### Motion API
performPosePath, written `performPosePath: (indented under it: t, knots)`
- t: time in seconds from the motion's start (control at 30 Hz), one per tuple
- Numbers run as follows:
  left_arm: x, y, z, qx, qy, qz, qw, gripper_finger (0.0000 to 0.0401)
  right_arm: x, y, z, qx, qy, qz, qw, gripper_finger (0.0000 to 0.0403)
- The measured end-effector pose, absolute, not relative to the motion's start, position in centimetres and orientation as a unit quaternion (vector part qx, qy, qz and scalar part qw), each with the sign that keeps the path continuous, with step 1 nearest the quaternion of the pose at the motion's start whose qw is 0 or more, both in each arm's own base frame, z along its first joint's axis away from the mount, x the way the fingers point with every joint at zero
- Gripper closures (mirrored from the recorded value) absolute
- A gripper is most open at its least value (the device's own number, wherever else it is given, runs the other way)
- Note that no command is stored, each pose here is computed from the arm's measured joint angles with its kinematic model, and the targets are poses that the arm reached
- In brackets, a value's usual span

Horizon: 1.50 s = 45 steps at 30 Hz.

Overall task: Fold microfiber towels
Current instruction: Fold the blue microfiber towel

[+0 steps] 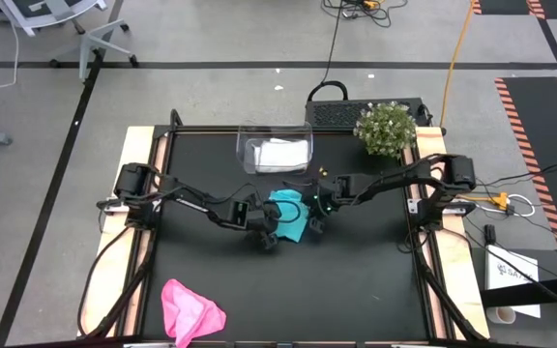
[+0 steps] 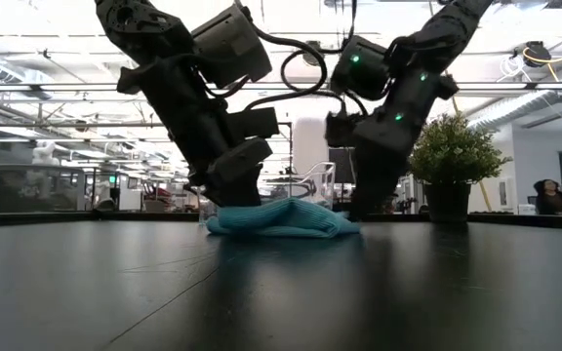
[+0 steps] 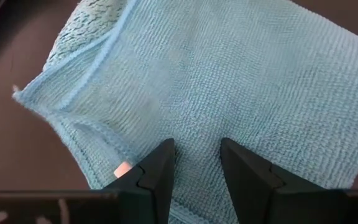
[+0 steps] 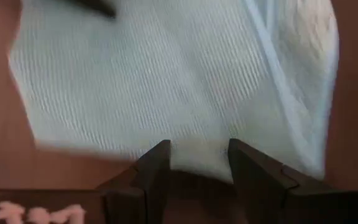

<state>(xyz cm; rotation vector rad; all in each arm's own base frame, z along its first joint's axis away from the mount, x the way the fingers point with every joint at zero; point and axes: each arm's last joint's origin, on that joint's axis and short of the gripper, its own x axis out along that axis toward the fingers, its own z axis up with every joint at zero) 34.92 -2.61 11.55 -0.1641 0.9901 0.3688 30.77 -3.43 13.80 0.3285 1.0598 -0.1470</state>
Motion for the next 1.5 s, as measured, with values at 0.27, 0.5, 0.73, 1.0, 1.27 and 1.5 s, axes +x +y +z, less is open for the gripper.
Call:
performPosePath:
  t: [0.27, 0.5, 0.73, 1.0, 1.27, 1.5]
  knots:
    - [34.9, -2.6, 11.5, -0.079, 0.472, 0.172, 0.861, 0.0265, 30.5, -1.1, 18.0, 0.175, 0.433, -0.014, 0.884, 0.0284]
    - [34.9, -2.6, 11.4, -0.085, 0.473, 0.170, 0.860, 0.0265, 33.0, 1.9, 16.0, 0.148, 0.385, 0.040, 0.910, 0.0346]
    - [34.9, -2.6, 11.4, -0.092, 0.474, 0.169, 0.859, 0.0265, 34.0, 2.3, 12.7, 0.151, 0.406, 0.040, 0.900, 0.0400]
    - [34.9, -2.7, 11.4, -0.093, 0.474, 0.163, 0.860, 0.0265, 32.9, 2.8, 12.0, 0.199, 0.473, 0.059, 0.857, 0.0399]
    - [35.0, -2.7, 11.4, -0.090, 0.474, 0.157, 0.862, 0.0265, 32.2, 3.4, 13.4, 0.209, 0.478, 0.069, 0.851, 0.0402]
    - [35.0, -2.7, 11.4, -0.087, 0.475, 0.156, 0.862, 0.0265, 31.4, 2.9, 18.0, 0.138, 0.399, 0.035, 0.906, 0.0402]
